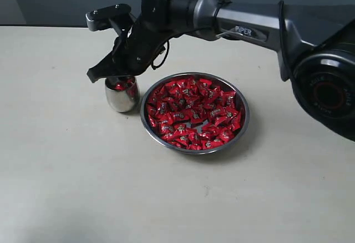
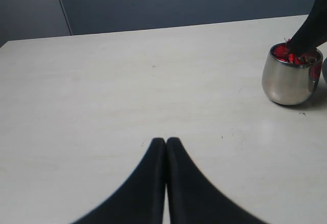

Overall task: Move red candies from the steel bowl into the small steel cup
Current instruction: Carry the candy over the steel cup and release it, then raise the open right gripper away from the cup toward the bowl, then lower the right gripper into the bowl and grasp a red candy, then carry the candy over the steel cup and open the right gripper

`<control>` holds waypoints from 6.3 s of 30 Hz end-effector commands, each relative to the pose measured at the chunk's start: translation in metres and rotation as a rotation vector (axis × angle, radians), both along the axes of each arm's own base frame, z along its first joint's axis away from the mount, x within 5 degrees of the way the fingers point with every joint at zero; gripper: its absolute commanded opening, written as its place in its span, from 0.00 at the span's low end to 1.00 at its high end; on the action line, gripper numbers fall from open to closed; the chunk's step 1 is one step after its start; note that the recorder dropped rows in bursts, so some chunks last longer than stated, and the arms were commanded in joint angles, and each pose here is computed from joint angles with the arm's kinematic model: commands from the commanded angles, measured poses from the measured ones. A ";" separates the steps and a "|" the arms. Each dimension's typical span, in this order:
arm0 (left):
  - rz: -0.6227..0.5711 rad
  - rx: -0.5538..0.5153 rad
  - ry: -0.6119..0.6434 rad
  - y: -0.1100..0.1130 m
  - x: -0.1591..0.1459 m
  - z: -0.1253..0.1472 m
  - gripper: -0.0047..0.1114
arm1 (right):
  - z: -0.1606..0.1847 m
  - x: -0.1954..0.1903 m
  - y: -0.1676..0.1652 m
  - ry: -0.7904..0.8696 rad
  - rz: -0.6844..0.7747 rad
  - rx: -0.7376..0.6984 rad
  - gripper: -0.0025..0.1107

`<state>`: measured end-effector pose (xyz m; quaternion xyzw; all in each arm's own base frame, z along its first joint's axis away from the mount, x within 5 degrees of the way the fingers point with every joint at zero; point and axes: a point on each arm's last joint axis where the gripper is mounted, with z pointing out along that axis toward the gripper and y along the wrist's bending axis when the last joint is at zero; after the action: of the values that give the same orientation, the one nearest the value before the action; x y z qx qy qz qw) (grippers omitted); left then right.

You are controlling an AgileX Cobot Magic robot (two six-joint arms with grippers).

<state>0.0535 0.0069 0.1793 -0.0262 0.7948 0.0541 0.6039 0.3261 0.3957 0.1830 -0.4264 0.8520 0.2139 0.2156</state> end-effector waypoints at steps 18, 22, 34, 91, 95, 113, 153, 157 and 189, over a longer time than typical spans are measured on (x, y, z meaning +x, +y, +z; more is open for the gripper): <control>-0.005 0.003 -0.019 0.000 0.000 0.004 0.04 | 0.045 0.003 -0.010 -0.145 0.009 -0.002 0.39; -0.005 0.003 -0.019 0.000 0.000 0.004 0.04 | 0.064 -0.001 -0.016 -0.170 0.015 0.000 0.39; -0.005 0.003 -0.019 0.000 0.000 0.004 0.04 | 0.049 0.002 -0.020 -0.152 0.006 -0.098 0.39; -0.005 0.003 -0.019 0.000 0.000 0.004 0.04 | -0.020 -0.014 -0.105 0.054 -0.128 -0.400 0.39; -0.005 0.003 -0.019 0.000 0.000 0.004 0.04 | -0.026 -0.016 -0.106 0.055 -0.126 -0.400 0.39; -0.005 0.003 -0.019 0.000 0.000 0.004 0.04 | -0.054 -0.001 -0.114 0.169 -0.194 -0.321 0.39; -0.005 0.003 -0.019 0.000 0.000 0.004 0.04 | 0.065 -0.024 -0.035 -0.080 0.017 0.047 0.02; -0.005 0.003 -0.019 0.000 0.000 0.004 0.04 | 0.052 -0.017 -0.010 -0.085 0.041 0.058 0.02; -0.005 0.003 -0.019 0.000 0.000 0.004 0.04 | 0.011 0.001 0.009 -0.091 0.080 -0.045 0.36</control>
<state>0.0535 0.0069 0.1793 -0.0262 0.7948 0.0541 0.6039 0.3277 0.4072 0.1762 -0.4714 0.8339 0.1838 0.2203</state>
